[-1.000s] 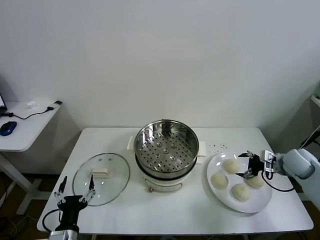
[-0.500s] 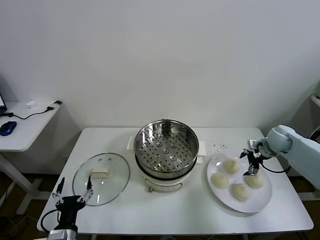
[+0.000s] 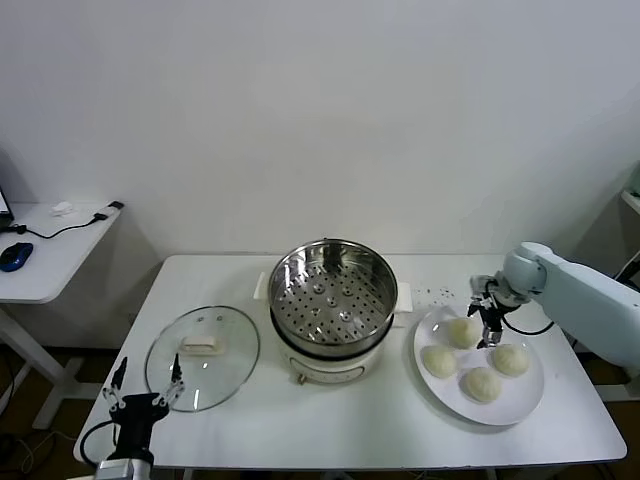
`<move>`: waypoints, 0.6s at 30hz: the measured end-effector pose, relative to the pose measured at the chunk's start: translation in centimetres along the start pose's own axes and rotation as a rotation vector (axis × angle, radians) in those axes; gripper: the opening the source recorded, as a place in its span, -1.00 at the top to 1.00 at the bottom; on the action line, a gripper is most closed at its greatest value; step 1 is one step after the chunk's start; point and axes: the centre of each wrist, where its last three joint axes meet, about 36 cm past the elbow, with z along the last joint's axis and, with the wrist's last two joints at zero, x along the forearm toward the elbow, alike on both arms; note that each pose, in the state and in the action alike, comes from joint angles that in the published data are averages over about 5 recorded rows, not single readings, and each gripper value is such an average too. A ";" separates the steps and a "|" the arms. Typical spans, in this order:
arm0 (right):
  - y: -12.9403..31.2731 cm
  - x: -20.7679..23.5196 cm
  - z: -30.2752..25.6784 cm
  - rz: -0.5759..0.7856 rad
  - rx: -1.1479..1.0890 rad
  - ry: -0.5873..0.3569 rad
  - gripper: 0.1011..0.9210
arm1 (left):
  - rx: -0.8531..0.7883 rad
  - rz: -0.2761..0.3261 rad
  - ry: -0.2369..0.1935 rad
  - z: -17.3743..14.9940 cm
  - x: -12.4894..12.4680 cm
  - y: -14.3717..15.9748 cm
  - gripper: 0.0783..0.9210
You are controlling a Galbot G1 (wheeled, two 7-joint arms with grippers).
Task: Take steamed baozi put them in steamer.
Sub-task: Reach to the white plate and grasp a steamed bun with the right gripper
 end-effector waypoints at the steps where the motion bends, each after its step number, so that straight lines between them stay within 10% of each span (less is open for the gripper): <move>1: -0.1 -0.1 -0.2 -0.002 0.002 0.001 -0.76 | 0.000 -0.001 0.001 0.0 0.0 0.0 -0.77; 18: -0.8 -0.5 -1.0 -0.020 0.014 0.016 -0.32 | -0.006 -0.001 0.013 0.4 0.5 0.1 -0.77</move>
